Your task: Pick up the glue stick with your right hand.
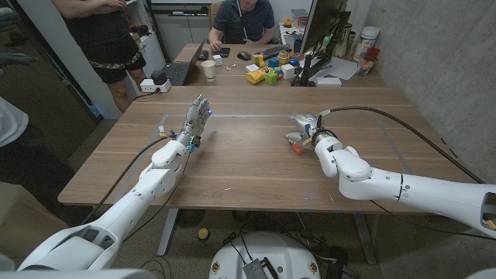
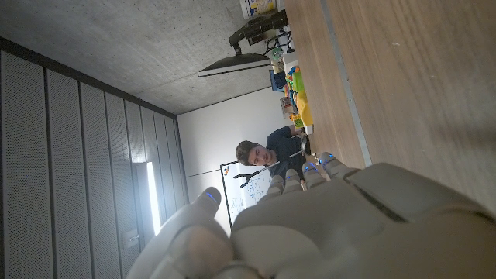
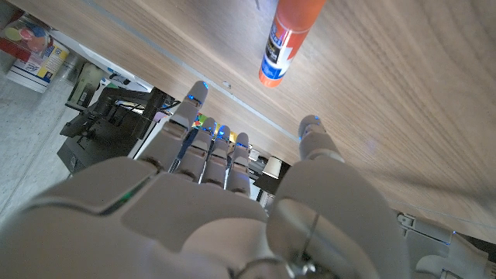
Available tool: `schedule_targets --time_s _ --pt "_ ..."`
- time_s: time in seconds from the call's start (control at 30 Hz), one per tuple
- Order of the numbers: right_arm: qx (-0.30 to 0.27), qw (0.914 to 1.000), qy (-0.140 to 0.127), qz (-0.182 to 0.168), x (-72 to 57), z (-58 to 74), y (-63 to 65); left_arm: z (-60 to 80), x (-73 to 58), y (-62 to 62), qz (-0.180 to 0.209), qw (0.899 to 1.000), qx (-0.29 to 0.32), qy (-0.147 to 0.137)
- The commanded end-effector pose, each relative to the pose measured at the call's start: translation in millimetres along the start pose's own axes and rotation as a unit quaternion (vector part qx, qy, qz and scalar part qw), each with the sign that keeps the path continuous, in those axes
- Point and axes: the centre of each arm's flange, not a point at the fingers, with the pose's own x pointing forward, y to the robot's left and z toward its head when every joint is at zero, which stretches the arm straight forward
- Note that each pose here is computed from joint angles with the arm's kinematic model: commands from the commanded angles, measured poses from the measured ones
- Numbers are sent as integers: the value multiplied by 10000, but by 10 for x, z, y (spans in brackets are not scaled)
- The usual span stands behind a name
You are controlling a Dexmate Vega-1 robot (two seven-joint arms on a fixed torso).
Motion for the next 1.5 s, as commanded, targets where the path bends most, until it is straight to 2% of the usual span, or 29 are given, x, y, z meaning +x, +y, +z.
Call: schedule_targets --time_s 0.03,0.33,1.5 --pt "-163 9991 62 399 72 4 122 -6 9 -4 -11 10000 -4 12" --pt "-219 9974 149 663 88 -31 153 -5 15 -15 -29 10000 3 10" --pt "-393 9946 166 945 87 -40 170 48 -11 -46 -56 9999 58 -72"
